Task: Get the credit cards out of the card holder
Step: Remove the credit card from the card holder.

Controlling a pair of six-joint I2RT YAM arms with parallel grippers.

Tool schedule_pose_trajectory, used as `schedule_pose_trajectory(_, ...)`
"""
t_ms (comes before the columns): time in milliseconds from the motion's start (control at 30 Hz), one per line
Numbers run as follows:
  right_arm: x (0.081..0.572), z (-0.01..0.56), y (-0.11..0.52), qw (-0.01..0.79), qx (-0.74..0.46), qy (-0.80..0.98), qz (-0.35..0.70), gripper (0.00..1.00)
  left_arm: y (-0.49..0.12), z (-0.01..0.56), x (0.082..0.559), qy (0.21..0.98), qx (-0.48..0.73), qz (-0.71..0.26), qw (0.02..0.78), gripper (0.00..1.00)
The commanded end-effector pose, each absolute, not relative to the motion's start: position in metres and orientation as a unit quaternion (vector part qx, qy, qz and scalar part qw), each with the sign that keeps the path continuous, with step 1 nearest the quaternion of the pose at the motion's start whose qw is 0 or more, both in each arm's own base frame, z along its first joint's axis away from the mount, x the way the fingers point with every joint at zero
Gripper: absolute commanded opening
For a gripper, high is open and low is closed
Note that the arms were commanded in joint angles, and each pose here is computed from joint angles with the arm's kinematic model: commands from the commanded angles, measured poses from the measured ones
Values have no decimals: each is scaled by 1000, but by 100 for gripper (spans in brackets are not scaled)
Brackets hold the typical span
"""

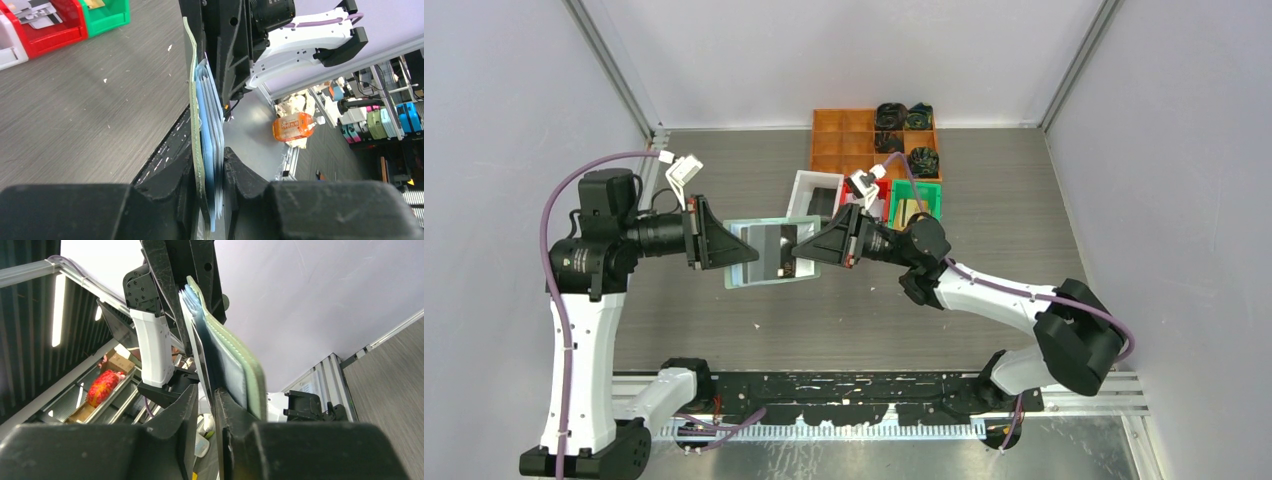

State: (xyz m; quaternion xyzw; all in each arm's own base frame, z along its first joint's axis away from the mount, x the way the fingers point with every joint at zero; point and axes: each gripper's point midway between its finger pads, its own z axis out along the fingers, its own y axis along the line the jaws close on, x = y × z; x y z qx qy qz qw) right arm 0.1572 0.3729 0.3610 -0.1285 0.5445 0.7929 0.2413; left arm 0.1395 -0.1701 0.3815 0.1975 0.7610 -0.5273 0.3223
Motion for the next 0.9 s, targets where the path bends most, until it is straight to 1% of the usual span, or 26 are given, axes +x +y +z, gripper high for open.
schedule_pose_trajectory(0,149,391,380,264,-150,505,808,26,-168,391,144,756,198,-512,355,0)
schedule_pose_trajectory(67,150,393,381,264,-147,502,810,28,-168,389,145,760,194,-508,355,0)
schedule_pose_trajectory(200,150,393,380,264,-143,499,813,28,-167,390,145,760,195,-506,359,0)
schedule_pose_trajectory(267,151,391,381,263,-143,501,812,35,-168,391,143,758,198,-508,358,0)
schedule_pose_trajectory(333,152,389,382,264,-141,504,810,40,-168,391,143,758,197,-509,357,0)
schedule_pose_trajectory(500,161,380,389,271,-133,527,794,41,-169,395,140,753,201,-518,353,0)
schedule_pose_trajectory(633,161,384,392,270,-137,524,796,41,-170,400,138,748,202,-525,354,0)
schedule_pose_trajectory(700,157,390,392,266,-142,514,803,36,-170,401,139,747,200,-524,355,0)
schedule_pose_trajectory(733,155,395,390,262,-143,503,811,30,-170,401,139,748,200,-524,356,0)
schedule_pose_trajectory(800,154,400,387,254,-141,491,821,13,-170,400,140,750,199,-519,359,0)
schedule_pose_trajectory(833,154,402,384,255,-139,488,823,7,-169,400,141,751,200,-515,362,0)
schedule_pose_trajectory(867,156,401,382,257,-136,489,822,4,-168,399,142,753,200,-510,365,0)
